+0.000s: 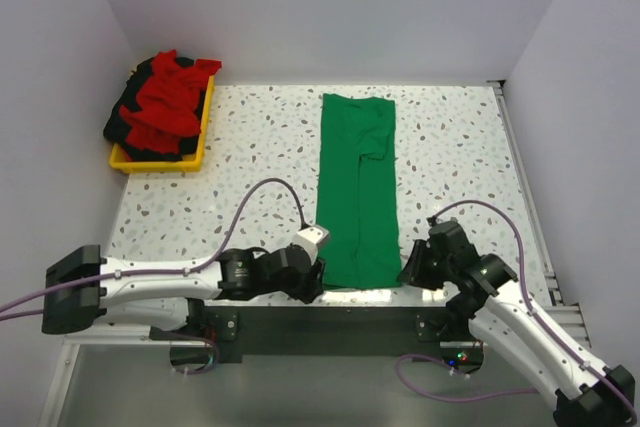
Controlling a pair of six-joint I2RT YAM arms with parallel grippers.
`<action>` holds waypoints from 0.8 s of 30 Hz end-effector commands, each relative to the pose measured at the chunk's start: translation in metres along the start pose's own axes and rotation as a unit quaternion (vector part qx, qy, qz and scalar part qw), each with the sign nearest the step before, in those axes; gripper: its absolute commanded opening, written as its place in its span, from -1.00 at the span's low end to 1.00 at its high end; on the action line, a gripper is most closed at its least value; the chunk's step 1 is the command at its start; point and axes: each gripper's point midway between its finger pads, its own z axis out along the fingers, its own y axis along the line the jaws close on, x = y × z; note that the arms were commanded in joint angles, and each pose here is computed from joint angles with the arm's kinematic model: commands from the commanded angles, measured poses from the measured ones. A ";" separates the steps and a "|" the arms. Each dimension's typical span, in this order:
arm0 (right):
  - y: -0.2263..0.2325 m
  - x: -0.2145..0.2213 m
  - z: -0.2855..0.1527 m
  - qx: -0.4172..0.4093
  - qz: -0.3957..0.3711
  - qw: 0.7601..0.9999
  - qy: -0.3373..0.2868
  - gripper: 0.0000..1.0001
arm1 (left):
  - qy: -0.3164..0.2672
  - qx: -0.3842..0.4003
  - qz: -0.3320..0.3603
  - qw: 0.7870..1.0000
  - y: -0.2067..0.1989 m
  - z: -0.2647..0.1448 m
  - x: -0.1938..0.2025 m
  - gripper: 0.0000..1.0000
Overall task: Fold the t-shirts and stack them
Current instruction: Fold the tshirt
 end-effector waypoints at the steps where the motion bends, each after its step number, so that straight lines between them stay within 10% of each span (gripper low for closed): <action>1: -0.005 0.002 0.002 0.008 0.010 1.000 -0.001 -0.37 | -0.066 0.017 -0.065 0.996 -0.016 -0.011 -0.036 -0.09; 9: -0.003 -0.002 0.002 0.004 0.013 1.000 -0.013 -0.37 | -0.090 -0.018 -0.096 0.991 -0.006 0.019 -0.069 -0.43; 24: -0.003 -0.005 0.001 0.007 0.011 1.000 -0.018 -0.36 | 0.022 -0.022 -0.070 0.997 0.012 0.048 0.010 -0.56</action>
